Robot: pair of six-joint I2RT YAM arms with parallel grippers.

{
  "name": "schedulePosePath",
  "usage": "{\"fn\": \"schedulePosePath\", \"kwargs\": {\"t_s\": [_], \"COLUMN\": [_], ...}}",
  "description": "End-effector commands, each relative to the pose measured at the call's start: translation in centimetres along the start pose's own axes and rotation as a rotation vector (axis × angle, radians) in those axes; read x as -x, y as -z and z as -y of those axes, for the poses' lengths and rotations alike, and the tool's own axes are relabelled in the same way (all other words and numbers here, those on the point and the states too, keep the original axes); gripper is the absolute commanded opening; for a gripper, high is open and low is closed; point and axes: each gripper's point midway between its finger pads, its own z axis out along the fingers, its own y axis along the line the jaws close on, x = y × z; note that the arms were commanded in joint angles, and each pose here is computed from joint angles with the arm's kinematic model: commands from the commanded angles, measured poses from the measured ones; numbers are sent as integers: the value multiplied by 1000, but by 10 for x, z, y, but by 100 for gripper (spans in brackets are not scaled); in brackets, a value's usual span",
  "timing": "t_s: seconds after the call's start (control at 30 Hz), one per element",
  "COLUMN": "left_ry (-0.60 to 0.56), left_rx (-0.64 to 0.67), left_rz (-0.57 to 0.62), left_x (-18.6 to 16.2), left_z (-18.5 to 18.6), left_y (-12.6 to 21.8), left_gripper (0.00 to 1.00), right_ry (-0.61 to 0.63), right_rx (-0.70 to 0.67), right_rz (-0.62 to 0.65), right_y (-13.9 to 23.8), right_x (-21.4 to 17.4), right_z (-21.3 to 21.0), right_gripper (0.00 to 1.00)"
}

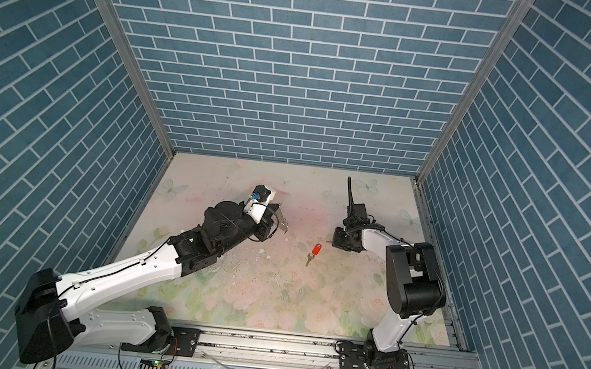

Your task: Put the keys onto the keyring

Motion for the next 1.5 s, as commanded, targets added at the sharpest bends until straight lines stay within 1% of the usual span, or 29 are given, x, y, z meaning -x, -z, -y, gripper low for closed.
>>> {"fn": "schedulePosePath", "kwargs": {"t_s": [0.0, 0.1, 0.3, 0.43, 0.53, 0.63, 0.73, 0.87, 0.97, 1.07, 1.17, 1.33, 1.47], "left_ry": [-1, -1, -1, -8, -18, -25, -27, -36, -40, -44, -46, -49, -51], "left_rx": [-20, -20, -26, -30, -36, -53, -75, -95, -111, -122, -136, -165, -162], "left_rz": [3, 2, 6, 6, 14, 28, 49, 62, 72, 85, 96, 106, 102], "left_x": [1, 0, 0, -1, 1, 4, 7, 10, 11, 14, 17, 22, 24], "left_z": [4, 4, 5, 6, 7, 10, 13, 17, 20, 22, 24, 30, 31], "left_y": [4, 4, 3, 2, 2, 4, 5, 7, 6, 7, 7, 6, 3], "left_gripper": [0, 0, 0, 0, 0, 0, 0, 0, 0, 0, 0, 0, 0], "right_ry": [-31, -24, 32, 102, 170, 263, 363, 505, 603, 665, 712, 773, 812], "right_rx": [-4, 2, 49, 111, 193, 310, 455, 673, 817, 911, 973, 1001, 1021], "right_rz": [-23, -13, 28, 86, 144, 215, 299, 405, 456, 465, 449, 443, 437], "right_y": [-3, 1, 22, 50, 76, 108, 142, 188, 219, 239, 250, 257, 259], "right_x": [-8, -5, 5, 16, 23, 27, 26, 15, 7, 4, 2, 5, 6], "right_z": [5, 3, -11, -29, -48, -75, -103, -139, -160, -174, -185, -198, -207], "right_gripper": [4, 0, 0, 0, 0, 0, 0, 0, 0, 0, 0, 0, 0]}}
